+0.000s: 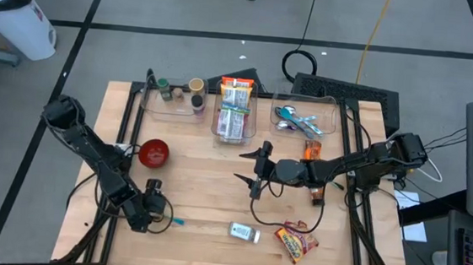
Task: Pick & Place Food Item
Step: Put the bottom blue spoon into the right transparent bin
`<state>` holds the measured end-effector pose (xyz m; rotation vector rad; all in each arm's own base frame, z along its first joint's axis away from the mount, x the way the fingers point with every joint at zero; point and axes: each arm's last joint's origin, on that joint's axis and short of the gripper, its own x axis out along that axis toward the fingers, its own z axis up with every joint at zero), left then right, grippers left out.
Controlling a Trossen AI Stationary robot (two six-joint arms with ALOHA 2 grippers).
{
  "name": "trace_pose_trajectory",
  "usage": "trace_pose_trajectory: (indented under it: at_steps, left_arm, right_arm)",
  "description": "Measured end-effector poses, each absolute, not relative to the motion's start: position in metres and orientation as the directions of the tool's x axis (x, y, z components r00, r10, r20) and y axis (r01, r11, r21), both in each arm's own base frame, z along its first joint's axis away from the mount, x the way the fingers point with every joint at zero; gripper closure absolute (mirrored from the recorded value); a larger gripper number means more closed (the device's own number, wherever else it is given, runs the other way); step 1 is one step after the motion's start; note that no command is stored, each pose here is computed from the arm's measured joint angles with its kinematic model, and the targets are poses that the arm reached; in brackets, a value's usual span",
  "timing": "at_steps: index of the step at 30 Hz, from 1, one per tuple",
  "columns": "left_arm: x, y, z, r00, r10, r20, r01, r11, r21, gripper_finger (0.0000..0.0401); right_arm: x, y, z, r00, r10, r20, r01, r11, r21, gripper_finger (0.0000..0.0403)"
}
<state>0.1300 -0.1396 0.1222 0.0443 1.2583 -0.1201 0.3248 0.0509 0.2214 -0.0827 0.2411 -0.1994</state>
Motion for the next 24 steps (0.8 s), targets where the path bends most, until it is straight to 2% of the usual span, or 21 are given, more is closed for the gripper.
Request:
trace_pose_trajectory:
  at_steps: [3,11,20,24]
  left_arm:
    - [0.1298,-0.1388,0.1218,0.301,-0.055,-0.952,0.110,0.994,-0.023,0.0188]
    - [0.1303,-0.1390,0.1179,0.288,-0.033,-0.957,0.109,0.994,-0.002,0.0282]
    - [0.1307,-0.1395,0.1176,0.288,-0.037,-0.957,0.117,0.993,-0.004,0.0336]
    - [0.1313,-0.1399,0.1177,0.294,-0.041,-0.955,0.124,0.992,-0.004,0.0373]
  right_arm:
    - [0.3248,0.0509,0.2214,0.951,-0.206,-0.229,0.186,0.977,-0.105,0.0110]
    - [0.3248,0.0509,0.2213,0.951,-0.206,-0.229,0.186,0.977,-0.105,0.0110]
    - [0.3248,0.0509,0.2213,0.951,-0.206,-0.229,0.186,0.977,-0.105,0.0110]
    - [0.3248,0.0508,0.2213,0.951,-0.206,-0.229,0.186,0.977,-0.105,0.0110]
